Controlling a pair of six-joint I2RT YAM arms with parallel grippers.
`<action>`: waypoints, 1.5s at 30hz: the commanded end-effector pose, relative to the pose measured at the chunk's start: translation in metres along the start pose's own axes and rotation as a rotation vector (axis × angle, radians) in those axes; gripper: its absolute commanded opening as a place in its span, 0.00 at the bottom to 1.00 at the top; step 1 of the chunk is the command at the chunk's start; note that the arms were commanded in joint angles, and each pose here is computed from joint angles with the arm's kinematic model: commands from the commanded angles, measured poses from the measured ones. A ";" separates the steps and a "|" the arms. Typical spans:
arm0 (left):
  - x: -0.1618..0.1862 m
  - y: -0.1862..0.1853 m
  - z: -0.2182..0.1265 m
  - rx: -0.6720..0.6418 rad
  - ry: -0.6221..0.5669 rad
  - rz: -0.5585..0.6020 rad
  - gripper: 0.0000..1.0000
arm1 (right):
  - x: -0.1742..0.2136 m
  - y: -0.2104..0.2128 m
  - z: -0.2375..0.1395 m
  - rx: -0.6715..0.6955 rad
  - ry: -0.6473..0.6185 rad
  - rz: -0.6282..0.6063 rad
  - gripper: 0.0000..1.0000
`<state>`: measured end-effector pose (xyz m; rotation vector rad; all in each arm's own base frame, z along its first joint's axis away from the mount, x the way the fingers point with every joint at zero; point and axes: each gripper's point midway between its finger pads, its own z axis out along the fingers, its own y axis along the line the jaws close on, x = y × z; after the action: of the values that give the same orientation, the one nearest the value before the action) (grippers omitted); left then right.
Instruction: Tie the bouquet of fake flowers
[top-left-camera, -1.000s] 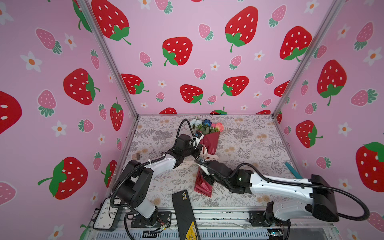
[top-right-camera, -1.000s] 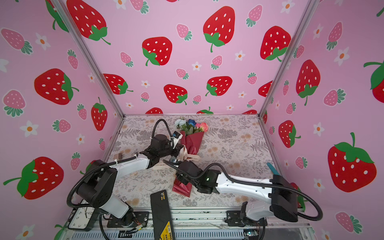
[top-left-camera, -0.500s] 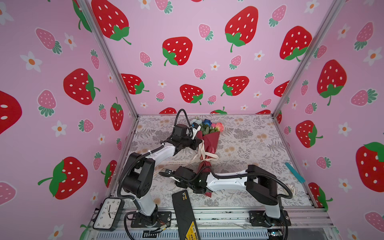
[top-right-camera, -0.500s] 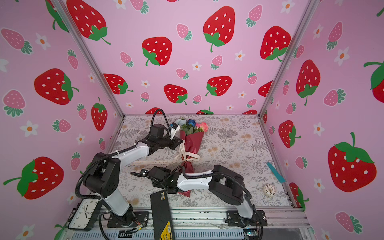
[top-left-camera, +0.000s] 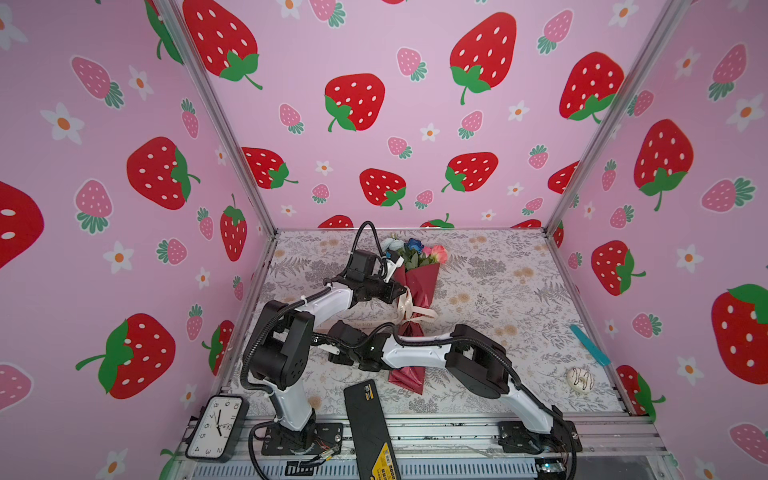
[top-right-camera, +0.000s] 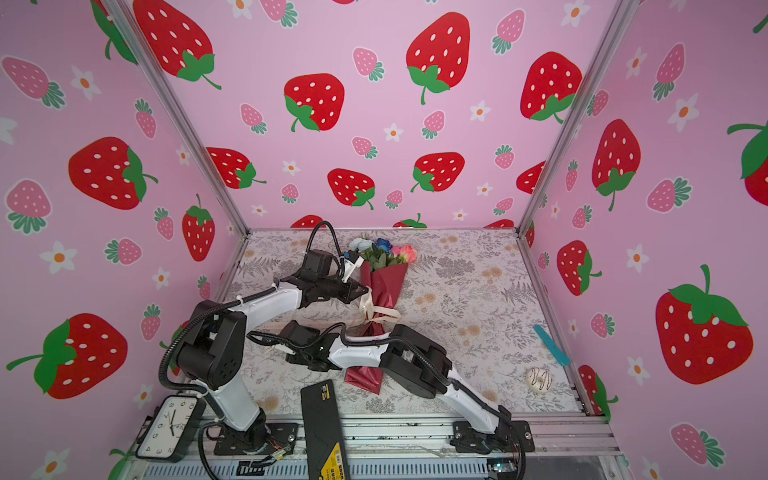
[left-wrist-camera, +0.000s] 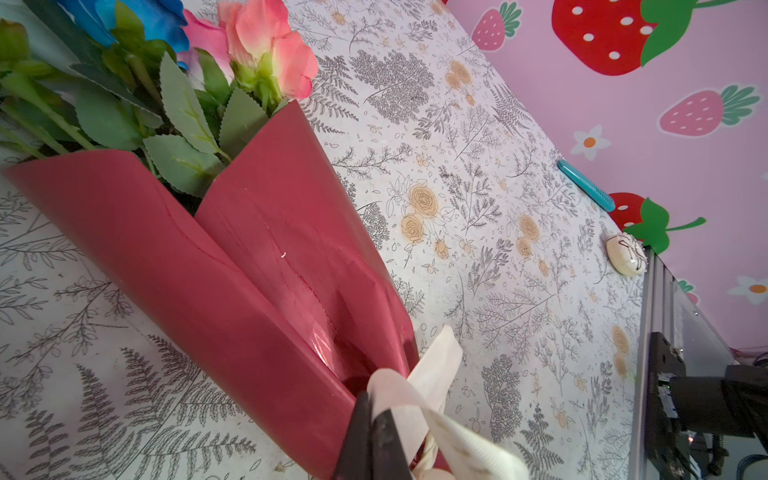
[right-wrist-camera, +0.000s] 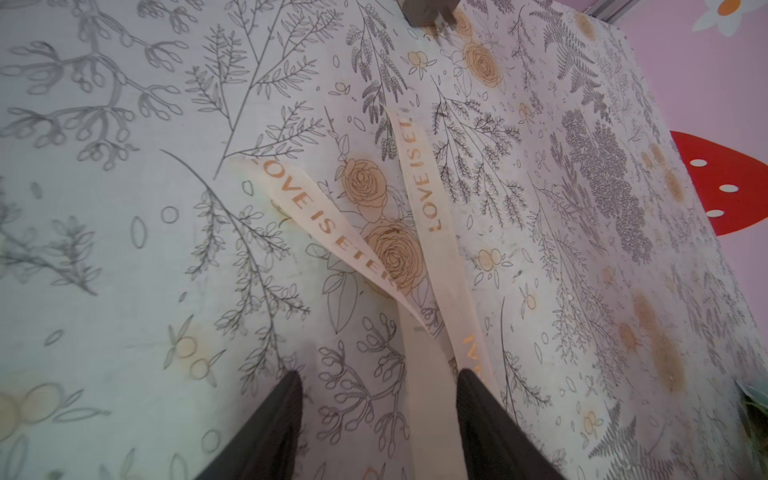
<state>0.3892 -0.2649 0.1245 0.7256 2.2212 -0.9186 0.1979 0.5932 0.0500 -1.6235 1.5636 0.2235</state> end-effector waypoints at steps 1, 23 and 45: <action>-0.011 -0.004 -0.001 0.022 -0.014 0.023 0.00 | -0.003 -0.008 0.010 -0.016 -0.006 -0.030 0.62; -0.011 -0.001 0.002 0.019 -0.009 0.022 0.00 | 0.021 0.026 0.041 -0.257 0.049 -0.040 0.36; -0.009 0.000 0.000 0.012 -0.015 0.040 0.00 | 0.003 0.014 -0.018 -0.243 0.031 -0.005 0.00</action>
<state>0.3909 -0.2656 0.1274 0.7350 2.2125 -0.9145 0.1903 0.5947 0.0296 -1.8269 1.6019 0.4073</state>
